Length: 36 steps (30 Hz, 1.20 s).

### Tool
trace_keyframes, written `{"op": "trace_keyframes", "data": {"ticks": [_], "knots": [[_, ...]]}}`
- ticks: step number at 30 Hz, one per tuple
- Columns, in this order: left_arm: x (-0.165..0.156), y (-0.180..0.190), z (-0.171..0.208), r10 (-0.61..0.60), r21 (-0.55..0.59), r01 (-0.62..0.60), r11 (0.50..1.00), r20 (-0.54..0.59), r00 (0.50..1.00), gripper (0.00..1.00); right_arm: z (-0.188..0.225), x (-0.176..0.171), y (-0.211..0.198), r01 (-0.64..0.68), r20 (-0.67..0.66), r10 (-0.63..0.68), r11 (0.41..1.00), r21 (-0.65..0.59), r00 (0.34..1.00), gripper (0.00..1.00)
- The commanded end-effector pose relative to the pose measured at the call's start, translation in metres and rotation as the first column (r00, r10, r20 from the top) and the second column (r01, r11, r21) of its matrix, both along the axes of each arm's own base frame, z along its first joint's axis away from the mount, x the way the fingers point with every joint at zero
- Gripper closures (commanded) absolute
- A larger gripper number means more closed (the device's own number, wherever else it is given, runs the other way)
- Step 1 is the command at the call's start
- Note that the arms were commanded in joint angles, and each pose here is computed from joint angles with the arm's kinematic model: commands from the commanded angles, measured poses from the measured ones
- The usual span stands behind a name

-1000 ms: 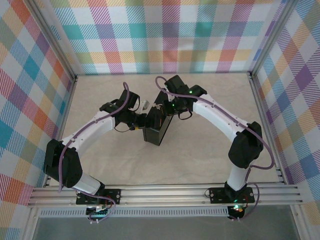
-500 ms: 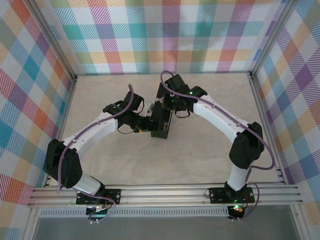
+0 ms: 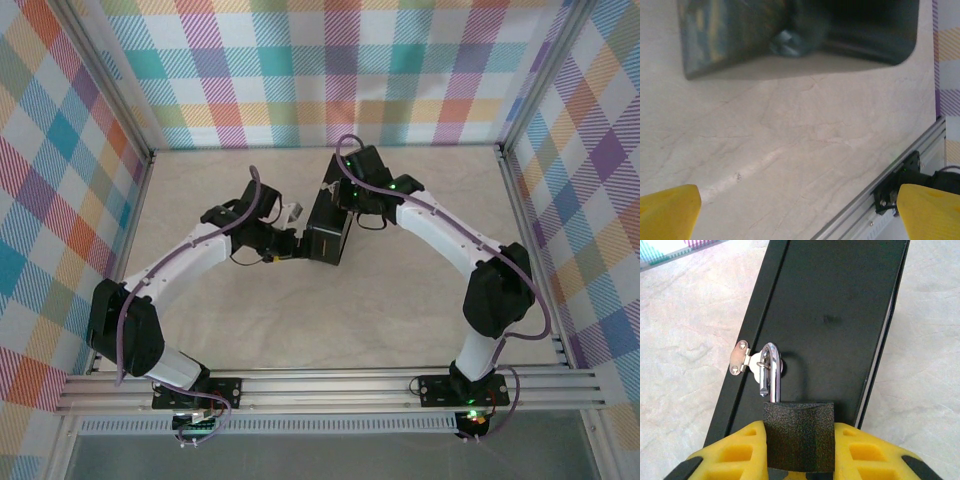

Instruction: Unlock the padlock with the key

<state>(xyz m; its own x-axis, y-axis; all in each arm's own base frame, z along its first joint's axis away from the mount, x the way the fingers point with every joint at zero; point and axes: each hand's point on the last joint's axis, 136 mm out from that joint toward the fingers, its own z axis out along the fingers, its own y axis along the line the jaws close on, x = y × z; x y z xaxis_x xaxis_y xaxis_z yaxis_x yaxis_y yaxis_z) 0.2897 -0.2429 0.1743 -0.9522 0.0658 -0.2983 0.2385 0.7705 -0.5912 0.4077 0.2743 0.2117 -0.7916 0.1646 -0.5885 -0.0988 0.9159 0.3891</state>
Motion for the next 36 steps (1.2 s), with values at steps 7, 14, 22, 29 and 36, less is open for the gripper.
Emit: {"op": "trace_keyframes", "data": {"ticks": [7,14,22,29,36], "knots": [[0.063,0.015,0.045,0.215,0.014,-0.221,0.975,0.173,0.961,0.00,0.038,-0.001,0.014,-0.145,0.133,0.125,0.977,0.155,0.983,0.93],[0.088,0.006,0.024,0.224,0.095,-0.250,0.964,0.222,0.949,0.00,0.032,-0.009,0.010,-0.133,0.070,0.123,0.976,0.171,0.990,0.93],[0.077,-0.004,-0.018,0.167,0.187,-0.197,0.962,0.167,0.972,0.00,0.031,0.011,0.005,-0.065,0.128,0.041,0.979,0.193,0.991,0.93],[0.058,-0.012,-0.041,0.115,0.170,-0.127,0.977,0.082,0.990,0.00,0.033,0.034,0.023,-0.100,0.189,0.058,0.969,0.224,0.980,0.92],[0.055,-0.010,-0.045,0.118,0.161,-0.127,0.979,0.060,0.991,0.00,0.025,0.052,0.027,-0.104,0.200,0.072,0.982,0.155,0.977,0.92]]}}
